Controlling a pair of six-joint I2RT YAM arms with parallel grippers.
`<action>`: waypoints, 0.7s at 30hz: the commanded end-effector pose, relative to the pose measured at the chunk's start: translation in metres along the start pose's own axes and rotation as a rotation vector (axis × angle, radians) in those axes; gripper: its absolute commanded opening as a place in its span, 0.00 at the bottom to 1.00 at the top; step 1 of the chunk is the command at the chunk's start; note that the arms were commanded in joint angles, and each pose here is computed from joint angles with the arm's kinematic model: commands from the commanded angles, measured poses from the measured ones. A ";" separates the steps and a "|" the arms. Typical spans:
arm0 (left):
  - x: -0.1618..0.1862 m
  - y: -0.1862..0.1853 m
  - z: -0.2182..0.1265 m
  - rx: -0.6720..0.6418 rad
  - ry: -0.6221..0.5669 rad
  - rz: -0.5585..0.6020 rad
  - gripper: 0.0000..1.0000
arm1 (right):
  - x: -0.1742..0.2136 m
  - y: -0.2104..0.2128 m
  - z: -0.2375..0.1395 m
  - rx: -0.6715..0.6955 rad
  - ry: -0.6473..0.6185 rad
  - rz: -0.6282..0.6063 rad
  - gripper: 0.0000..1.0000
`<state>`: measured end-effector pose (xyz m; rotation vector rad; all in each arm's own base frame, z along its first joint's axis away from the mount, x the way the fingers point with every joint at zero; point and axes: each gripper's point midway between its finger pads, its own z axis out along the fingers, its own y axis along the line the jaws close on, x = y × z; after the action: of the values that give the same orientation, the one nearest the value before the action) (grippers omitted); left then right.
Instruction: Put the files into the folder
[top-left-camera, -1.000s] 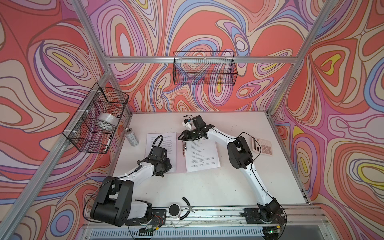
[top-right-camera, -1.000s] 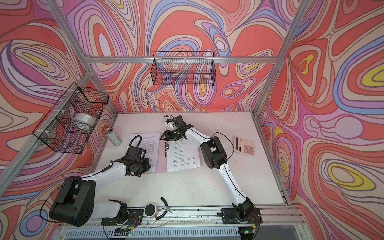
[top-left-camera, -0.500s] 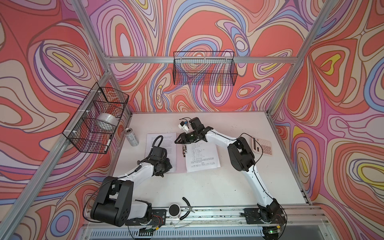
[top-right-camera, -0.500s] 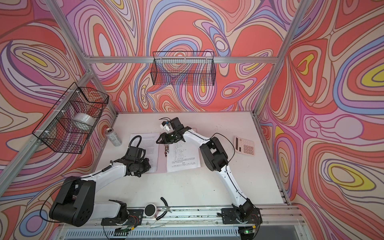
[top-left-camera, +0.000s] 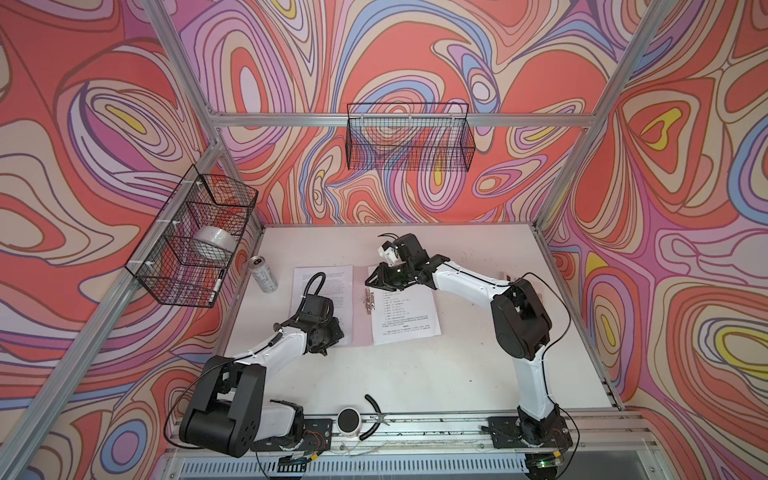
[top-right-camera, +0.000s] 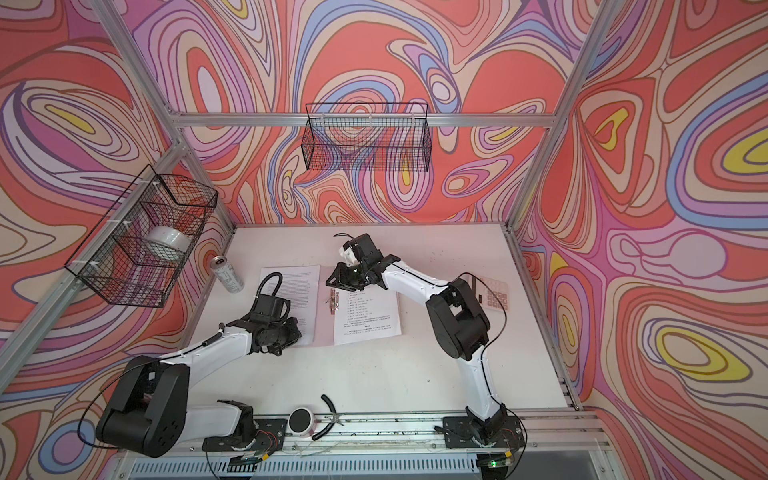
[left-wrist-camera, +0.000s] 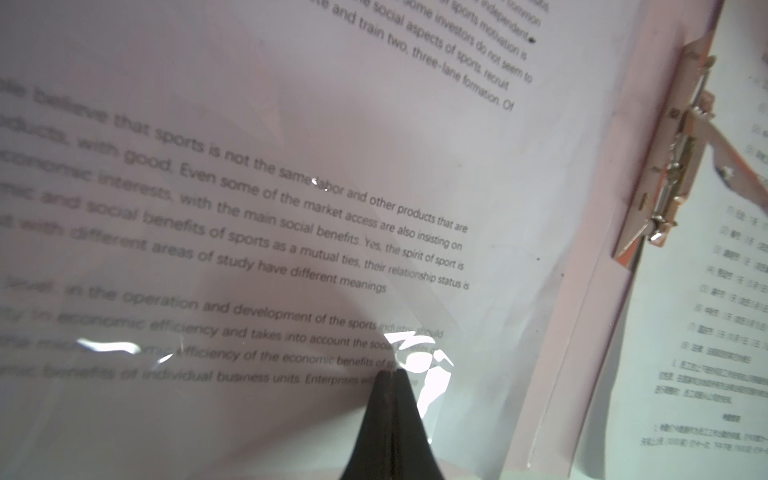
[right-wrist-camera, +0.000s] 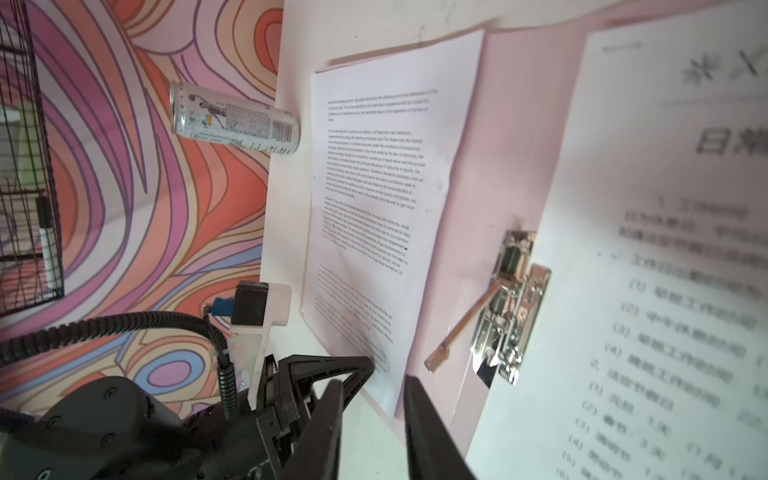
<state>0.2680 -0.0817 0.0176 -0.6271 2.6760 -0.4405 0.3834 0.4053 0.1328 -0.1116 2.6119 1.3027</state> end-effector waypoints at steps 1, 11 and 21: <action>0.021 0.022 0.004 -0.060 0.063 -0.024 0.02 | 0.003 -0.001 -0.006 -0.032 -0.048 0.183 0.24; 0.022 0.020 0.006 -0.056 0.077 -0.014 0.02 | 0.013 -0.021 0.016 -0.067 -0.020 0.293 0.22; 0.023 0.020 0.007 -0.058 0.086 -0.011 0.02 | 0.015 -0.026 0.033 -0.112 0.012 0.346 0.21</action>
<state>0.2672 -0.0832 0.0174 -0.6193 2.6730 -0.4572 0.3798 0.4114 0.0931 0.3196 2.6541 1.5163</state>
